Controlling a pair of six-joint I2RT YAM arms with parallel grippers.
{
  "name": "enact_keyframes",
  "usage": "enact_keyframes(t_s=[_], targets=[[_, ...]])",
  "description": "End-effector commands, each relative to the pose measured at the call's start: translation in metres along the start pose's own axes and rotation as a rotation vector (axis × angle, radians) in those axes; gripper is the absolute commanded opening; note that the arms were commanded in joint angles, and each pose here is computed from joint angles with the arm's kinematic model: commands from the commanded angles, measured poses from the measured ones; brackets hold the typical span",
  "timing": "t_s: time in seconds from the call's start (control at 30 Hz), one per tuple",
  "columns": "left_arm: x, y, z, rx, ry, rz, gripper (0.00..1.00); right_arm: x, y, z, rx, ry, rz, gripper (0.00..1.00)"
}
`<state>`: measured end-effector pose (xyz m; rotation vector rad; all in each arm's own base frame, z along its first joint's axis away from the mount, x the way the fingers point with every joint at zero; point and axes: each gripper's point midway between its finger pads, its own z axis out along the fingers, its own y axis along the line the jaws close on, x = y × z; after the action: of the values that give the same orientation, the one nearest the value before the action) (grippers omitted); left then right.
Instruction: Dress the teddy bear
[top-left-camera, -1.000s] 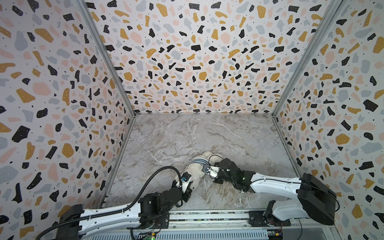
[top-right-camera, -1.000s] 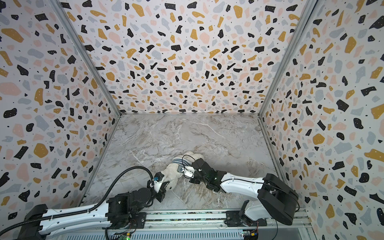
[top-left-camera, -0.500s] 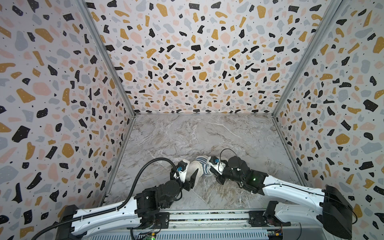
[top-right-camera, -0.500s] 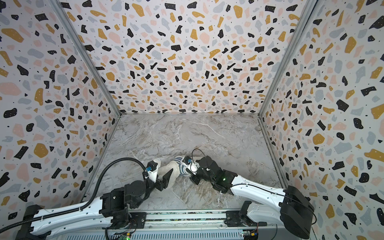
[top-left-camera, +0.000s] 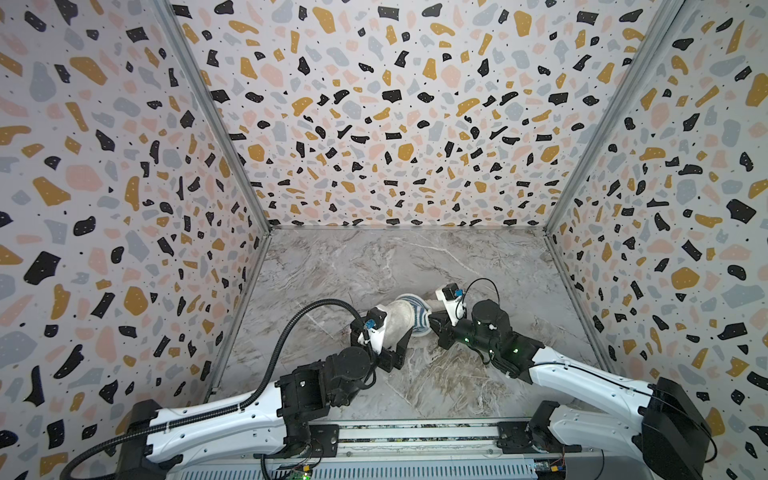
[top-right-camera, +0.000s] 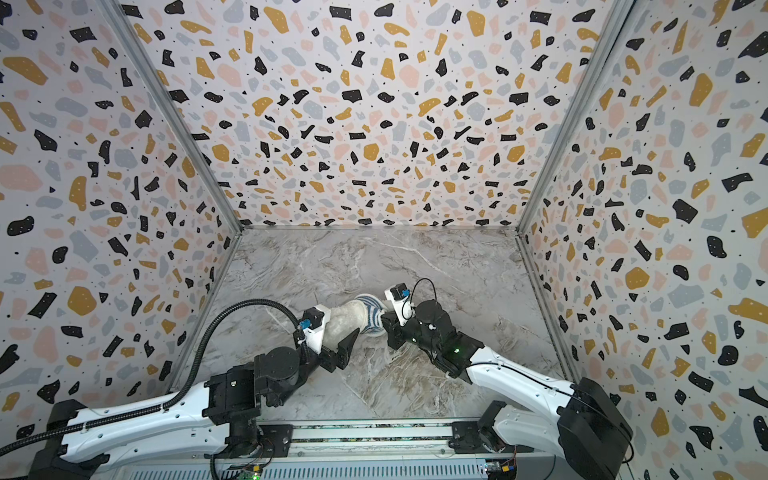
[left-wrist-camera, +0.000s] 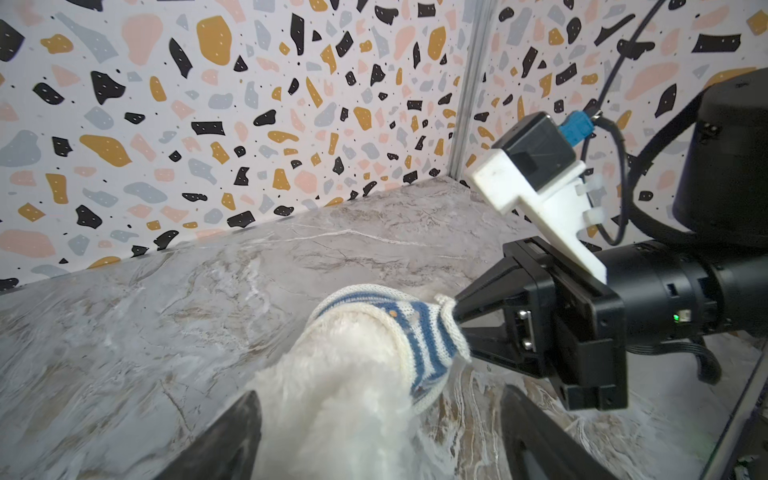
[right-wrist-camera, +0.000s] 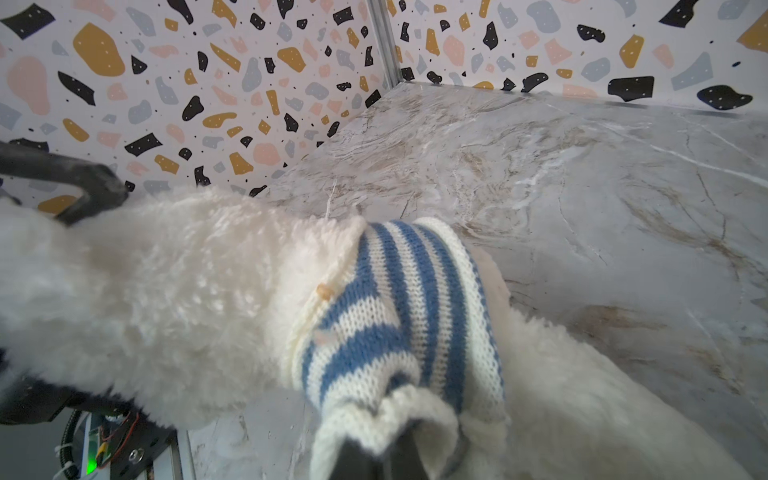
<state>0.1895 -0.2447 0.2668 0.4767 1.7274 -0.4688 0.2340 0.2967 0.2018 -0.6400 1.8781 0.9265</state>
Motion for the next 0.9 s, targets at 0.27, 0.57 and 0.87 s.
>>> enact_keyframes(t_s=[0.27,0.57,0.87], targets=[[-0.009,0.007,-0.022,0.062,-0.055,-0.081,0.92,-0.056,-0.009,-0.014,0.001,-0.243,0.138,0.00],[0.002,0.019,-0.025,0.017,-0.048,-0.082,0.95,-0.058,-0.040,-0.029,0.018,-0.309,0.249,0.00],[0.035,0.000,-0.012,0.111,-0.056,-0.129,0.88,-0.079,-0.057,-0.033,-0.013,-0.388,0.413,0.00]])
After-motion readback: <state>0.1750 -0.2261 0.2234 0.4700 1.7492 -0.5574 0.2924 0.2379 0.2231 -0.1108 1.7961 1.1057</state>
